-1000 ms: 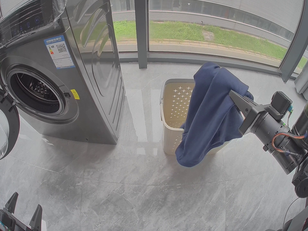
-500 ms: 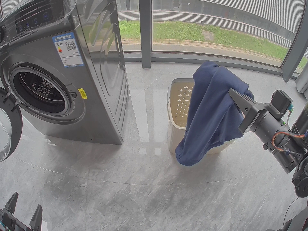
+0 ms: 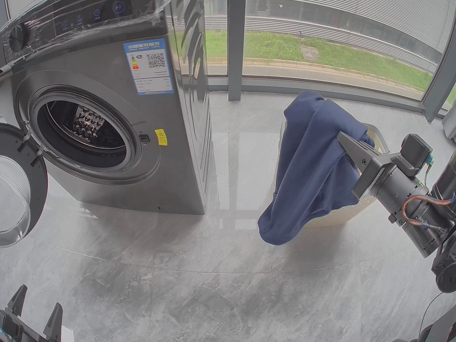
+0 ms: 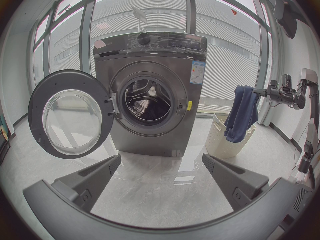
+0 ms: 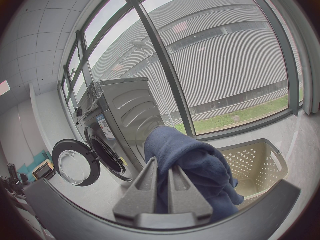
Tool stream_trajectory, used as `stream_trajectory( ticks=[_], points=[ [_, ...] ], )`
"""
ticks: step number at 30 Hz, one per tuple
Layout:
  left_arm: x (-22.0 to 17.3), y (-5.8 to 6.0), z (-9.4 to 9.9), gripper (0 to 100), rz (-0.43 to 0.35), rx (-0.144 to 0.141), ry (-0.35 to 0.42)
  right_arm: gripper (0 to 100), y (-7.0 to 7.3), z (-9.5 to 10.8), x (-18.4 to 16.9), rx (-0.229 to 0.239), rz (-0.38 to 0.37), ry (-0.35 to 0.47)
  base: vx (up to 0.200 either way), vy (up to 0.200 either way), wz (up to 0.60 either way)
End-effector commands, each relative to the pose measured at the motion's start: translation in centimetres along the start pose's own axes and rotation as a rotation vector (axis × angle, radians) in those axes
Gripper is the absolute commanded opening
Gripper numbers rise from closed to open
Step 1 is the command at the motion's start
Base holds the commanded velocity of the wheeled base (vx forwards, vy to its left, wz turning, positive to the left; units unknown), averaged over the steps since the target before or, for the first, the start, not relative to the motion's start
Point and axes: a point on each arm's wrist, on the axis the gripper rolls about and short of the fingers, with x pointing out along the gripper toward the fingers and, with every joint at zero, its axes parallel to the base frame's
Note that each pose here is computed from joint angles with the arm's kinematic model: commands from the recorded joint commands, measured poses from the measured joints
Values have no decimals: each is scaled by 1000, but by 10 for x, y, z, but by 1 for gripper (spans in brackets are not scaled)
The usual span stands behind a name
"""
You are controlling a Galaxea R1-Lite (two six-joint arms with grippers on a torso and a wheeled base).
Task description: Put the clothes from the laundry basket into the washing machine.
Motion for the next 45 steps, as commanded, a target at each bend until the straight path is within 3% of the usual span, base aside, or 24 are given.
stream_trajectory(
  ticks=[1, 8, 15, 30, 36, 45],
  points=[
    [0, 0, -5, 100, 0, 0, 1, 0, 0, -1, 0, 0, 0, 2, 0, 200, 0],
    [0, 0, -5, 100, -2, 5, 1, 0, -1, 5, 0, 1, -5, -18, 0, 200, 0],
    [0, 0, -5, 100, 0, 3, 1, 0, -1, 3, 2, 0, -6, -12, 0, 0, 0],
    [0, 0, -5, 100, 0, 2, 1, 0, -1, 4, 1, 1, -5, -18, -200, 0, 0],
    [0, 0, -5, 100, -2, 5, 1, 0, -1, 3, 1, 1, -6, -15, 0, 0, 0],
    [0, 0, -5, 100, -2, 3, 1, 0, -1, 3, 2, 1, -6, -15, 0, 200, 0]
  ],
)
